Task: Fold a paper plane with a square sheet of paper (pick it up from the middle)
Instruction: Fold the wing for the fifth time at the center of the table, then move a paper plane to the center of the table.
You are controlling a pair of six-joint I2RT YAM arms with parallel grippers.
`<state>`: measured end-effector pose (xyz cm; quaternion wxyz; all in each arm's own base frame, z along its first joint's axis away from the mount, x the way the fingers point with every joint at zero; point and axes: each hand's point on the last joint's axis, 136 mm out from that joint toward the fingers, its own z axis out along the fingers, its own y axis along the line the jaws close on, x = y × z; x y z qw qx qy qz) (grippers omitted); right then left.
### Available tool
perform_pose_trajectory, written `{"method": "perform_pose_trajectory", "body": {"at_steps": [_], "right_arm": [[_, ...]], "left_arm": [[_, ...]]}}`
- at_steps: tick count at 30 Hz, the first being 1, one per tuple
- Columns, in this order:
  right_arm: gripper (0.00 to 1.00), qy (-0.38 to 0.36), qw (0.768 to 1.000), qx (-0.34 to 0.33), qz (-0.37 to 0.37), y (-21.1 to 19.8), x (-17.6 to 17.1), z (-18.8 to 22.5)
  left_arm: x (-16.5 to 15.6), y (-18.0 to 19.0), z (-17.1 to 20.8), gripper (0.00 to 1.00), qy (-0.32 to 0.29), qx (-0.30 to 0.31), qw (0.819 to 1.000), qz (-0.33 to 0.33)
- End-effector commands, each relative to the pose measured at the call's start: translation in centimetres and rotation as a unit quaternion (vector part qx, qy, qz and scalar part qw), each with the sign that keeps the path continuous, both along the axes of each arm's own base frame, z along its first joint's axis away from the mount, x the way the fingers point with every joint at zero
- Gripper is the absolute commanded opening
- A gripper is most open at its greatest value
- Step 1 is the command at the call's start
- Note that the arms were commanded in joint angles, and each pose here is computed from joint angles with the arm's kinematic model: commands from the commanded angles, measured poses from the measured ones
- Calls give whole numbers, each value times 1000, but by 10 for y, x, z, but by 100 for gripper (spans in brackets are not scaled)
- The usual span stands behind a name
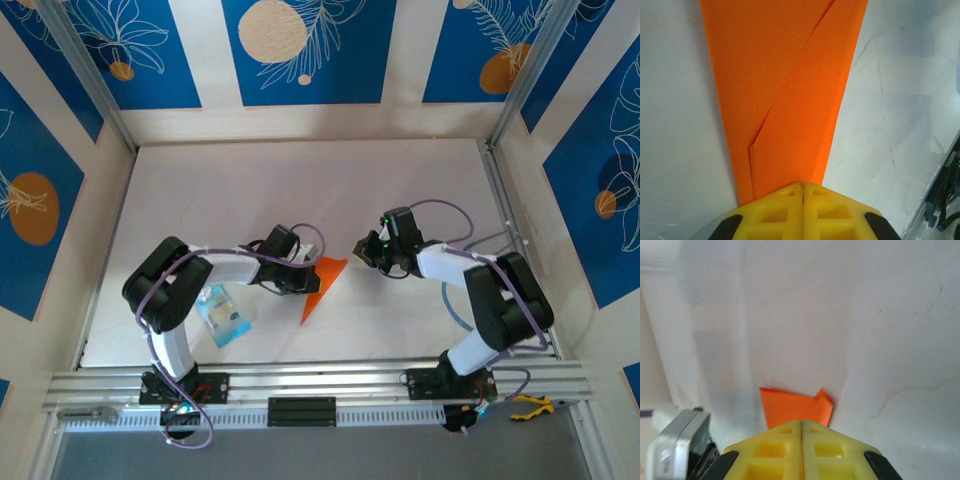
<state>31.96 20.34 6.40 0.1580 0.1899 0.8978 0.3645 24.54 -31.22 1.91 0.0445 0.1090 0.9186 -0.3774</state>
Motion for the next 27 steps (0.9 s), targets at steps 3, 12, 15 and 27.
{"method": "perform_pose_trajectory", "body": {"at_steps": [3,12,15,27], "right_arm": [[10,13,1000,-14,9,3,-33,-5],[18,39,998,-35,37,24,-69,-18],[20,44,997,-40,40,30,-74,-21],[21,57,996,-35,52,51,-72,-25]], "left_arm": [[0,15,-17,0,33,21,996,75],[25,13,45,12,-56,-16,991,122],[25,20,58,17,-73,-12,991,116],[29,42,43,17,-22,-32,994,100]]}}
